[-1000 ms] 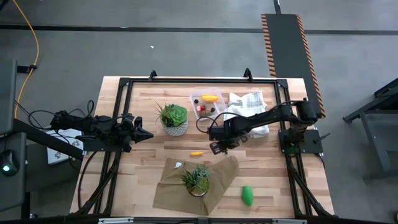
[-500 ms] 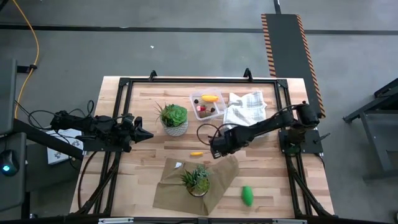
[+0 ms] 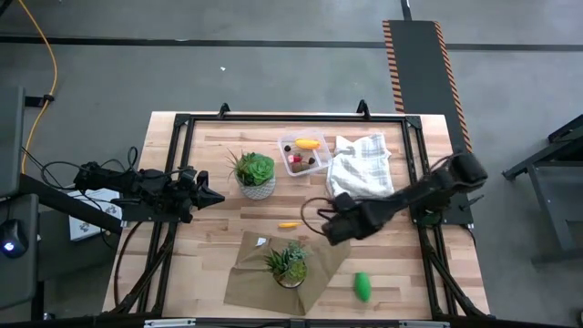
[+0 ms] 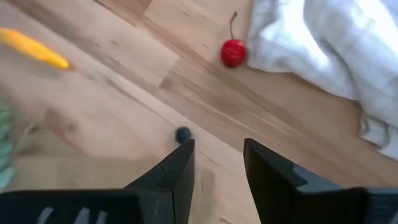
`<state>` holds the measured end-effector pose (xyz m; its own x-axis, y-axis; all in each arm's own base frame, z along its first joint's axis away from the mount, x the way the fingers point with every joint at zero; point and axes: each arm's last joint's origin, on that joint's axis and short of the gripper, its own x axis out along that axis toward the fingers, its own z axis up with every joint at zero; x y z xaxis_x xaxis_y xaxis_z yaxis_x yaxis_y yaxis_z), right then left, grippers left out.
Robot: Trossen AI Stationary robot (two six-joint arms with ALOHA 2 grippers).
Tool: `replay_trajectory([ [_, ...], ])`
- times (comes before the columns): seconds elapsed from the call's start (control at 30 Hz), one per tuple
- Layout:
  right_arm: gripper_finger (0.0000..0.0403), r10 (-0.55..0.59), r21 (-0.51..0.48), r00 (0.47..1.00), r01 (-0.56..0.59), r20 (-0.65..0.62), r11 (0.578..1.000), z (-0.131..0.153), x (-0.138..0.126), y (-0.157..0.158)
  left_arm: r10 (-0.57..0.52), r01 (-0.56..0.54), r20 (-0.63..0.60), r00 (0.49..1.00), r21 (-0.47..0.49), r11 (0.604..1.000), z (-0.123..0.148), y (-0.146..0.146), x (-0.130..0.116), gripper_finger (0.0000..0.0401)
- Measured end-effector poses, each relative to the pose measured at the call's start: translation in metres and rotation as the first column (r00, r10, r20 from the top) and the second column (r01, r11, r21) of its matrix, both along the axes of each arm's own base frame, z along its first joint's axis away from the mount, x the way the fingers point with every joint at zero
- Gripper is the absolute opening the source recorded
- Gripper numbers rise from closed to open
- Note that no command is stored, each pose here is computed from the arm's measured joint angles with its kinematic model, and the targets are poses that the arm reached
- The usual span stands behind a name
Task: Pick and placing Produce into tupperware
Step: Put the blueberry into the transparent bin
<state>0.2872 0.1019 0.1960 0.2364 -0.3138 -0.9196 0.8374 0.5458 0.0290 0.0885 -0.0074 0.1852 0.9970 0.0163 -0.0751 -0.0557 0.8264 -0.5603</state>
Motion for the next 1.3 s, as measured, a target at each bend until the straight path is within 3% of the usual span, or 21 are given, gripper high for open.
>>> replay_trajectory([
  [0.2,0.0128,0.179,-0.028,0.962,-0.177,0.208,0.984,0.012,-0.041,0.019,0.000,0.000,0.000,1.000,0.000,1.000,0.000,0.000,0.000,0.0001],
  [0.5,0.0128,0.513,-0.126,0.798,-0.501,0.315,0.856,0.020,-0.077,0.019,0.000,0.000,0.000,1.000,0.000,1.000,0.000,0.000,0.000,0.0001],
  [0.7,0.0128,0.541,-0.145,0.727,-0.535,0.423,0.832,0.017,-0.092,0.010,0.000,0.000,0.000,1.000,0.000,1.000,0.000,0.000,0.000,0.0001],
  [0.93,0.0128,0.569,-0.189,0.592,-0.580,0.570,0.793,-0.005,-0.110,0.003,0.000,0.000,0.000,1.000,0.000,1.000,0.000,0.000,0.000,0.0001],
  [1.03,0.0128,0.628,-0.235,0.516,-0.633,0.583,0.738,-0.015,-0.119,0.000,0.000,0.000,0.000,1.000,0.000,1.000,0.000,0.000,0.000,0.0001],
  [1.2,0.0128,0.782,-0.388,0.366,-0.713,0.505,0.584,-0.029,-0.132,-0.008,0.000,0.000,0.000,1.000,0.000,1.000,0.000,0.000,0.000,0.0001],
  [1.3,0.0128,0.842,-0.448,0.320,-0.734,0.434,0.510,-0.042,-0.140,-0.013,-0.001,0.001,0.001,1.000,0.000,1.000,0.000,0.000,0.000,0.0001],
])
